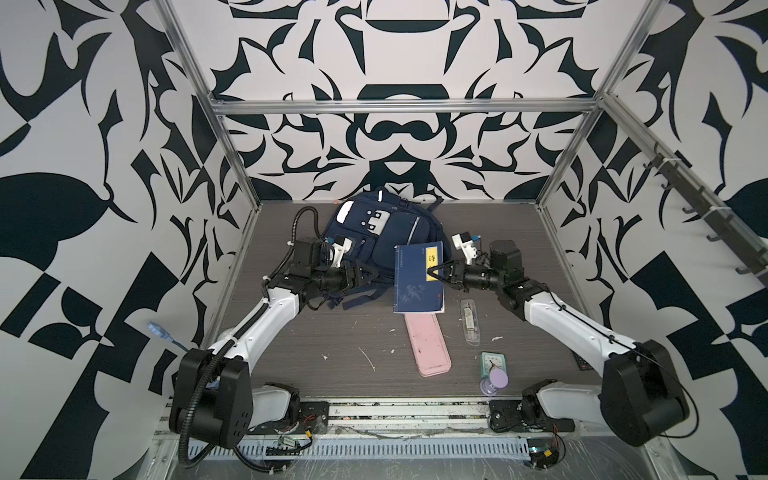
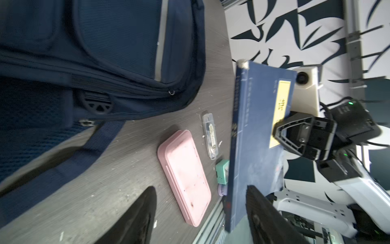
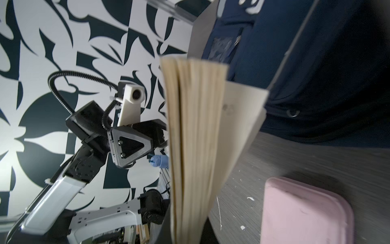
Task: Pack books, pencil case, and school supplies into a backpack
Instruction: Pass the book, then open the student bag at the center of the table.
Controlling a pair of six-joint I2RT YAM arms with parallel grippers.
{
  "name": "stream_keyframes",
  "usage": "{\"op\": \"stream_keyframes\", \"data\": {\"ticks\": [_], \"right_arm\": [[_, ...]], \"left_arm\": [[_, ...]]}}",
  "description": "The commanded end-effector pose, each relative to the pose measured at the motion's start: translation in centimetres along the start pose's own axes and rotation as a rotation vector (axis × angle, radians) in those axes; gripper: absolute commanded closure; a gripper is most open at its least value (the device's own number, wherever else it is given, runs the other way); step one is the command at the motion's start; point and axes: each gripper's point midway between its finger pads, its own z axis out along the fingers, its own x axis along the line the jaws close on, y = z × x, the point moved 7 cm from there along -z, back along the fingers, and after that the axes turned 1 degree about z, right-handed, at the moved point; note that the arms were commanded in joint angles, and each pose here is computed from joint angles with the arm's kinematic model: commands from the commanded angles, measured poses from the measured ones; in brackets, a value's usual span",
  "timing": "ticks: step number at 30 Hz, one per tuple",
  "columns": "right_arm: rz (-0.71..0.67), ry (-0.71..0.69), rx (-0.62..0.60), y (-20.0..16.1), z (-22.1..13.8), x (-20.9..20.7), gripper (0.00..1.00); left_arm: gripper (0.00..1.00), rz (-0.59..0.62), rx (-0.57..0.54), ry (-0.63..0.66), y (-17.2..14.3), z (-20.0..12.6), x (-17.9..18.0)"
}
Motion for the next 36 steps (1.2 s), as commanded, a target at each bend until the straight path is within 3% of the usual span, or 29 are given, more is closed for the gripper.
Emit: {"op": "stream_keyframes", "data": {"ticks": [1, 8, 14, 19, 32, 36], "right_arm": [[-0.042, -0.067, -0.120, 2.6, -3.0, 1.1, 1.00], [0.030, -0.309, -0.242, 4.3, -6.3, -1.3, 1.00], [0.032, -0.387, -0.265, 4.0, -7.6, -1.7, 1.00], [-0.006, -0.472, -0.276, 3.5, -8.9, -1.7, 1.00], [0.005, -0.475, -0.234, 1.9, -9.0, -2.6, 1.00], [0.007, -0.468, -0.229, 1.8, -8.9, -2.7, 1.00]], "left_arm": [[0.30, 0.045, 0.001, 0.116, 0.8, 0.8, 0.0], [0.30, 0.190, 0.054, 0.308, 3.3, 5.7, -2.3], [0.35, 0.305, 0.171, 0.506, 4.3, 11.6, -2.2], [0.38, 0.405, 0.209, 0.588, 4.8, 15.4, -2.2], [0.44, 0.625, 0.300, 0.767, 4.1, 21.1, -1.4], [0.55, 0.688, 0.296, 0.857, 4.2, 21.7, -1.5]]}}
